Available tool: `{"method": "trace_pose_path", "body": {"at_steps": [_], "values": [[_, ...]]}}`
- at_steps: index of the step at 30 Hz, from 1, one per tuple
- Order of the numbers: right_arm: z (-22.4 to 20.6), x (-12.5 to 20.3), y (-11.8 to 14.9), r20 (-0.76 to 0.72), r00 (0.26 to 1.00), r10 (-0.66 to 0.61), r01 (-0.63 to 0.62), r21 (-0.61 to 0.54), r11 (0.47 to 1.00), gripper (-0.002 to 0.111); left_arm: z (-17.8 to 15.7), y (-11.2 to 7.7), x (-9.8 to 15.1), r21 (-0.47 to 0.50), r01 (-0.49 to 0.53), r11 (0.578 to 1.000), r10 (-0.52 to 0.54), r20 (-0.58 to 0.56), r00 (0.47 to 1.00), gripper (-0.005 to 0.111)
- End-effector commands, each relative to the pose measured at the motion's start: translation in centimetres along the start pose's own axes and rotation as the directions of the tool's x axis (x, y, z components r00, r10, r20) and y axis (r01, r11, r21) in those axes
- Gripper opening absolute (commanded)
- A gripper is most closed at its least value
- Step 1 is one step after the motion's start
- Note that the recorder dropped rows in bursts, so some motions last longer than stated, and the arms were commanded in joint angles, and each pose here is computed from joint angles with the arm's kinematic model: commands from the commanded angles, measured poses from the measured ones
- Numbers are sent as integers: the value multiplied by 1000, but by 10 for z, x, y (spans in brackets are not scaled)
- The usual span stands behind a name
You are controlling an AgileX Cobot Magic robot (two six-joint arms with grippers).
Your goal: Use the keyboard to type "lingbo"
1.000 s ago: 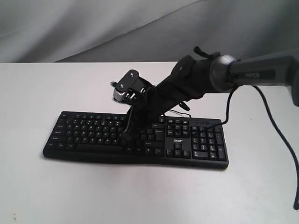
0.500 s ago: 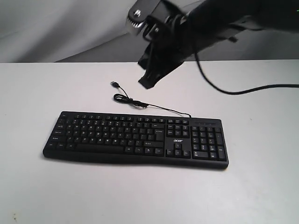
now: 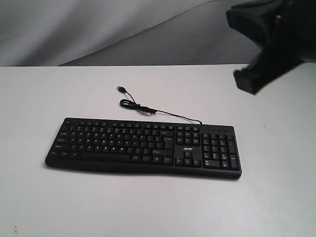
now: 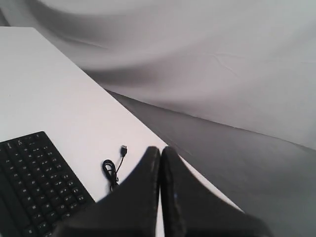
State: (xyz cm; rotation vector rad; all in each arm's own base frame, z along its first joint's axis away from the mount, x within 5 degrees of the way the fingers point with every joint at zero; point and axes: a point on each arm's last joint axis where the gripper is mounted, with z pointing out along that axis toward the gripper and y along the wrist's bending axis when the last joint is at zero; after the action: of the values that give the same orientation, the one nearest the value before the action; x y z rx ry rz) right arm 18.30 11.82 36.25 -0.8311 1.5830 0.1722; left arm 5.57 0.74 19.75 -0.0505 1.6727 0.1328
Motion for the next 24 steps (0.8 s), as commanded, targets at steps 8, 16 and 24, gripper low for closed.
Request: {"method": "trace_pose_path", "body": {"at_steps": [8, 16, 24], "values": [[-83, -5, 0, 231, 972, -36, 7, 123, 992, 0, 0, 0, 1, 6, 1, 1000, -1, 6, 1000, 1], [-143, -18, -4, 453, 892, 6, -101, 186, 977, 0, 0, 0, 1, 6, 1, 1000, -1, 6, 1000, 1], [-176, -9, 2, 538, 835, 113, -228, 152, 962, 0, 0, 0, 1, 6, 1, 1000, -1, 6, 1000, 1]]}}
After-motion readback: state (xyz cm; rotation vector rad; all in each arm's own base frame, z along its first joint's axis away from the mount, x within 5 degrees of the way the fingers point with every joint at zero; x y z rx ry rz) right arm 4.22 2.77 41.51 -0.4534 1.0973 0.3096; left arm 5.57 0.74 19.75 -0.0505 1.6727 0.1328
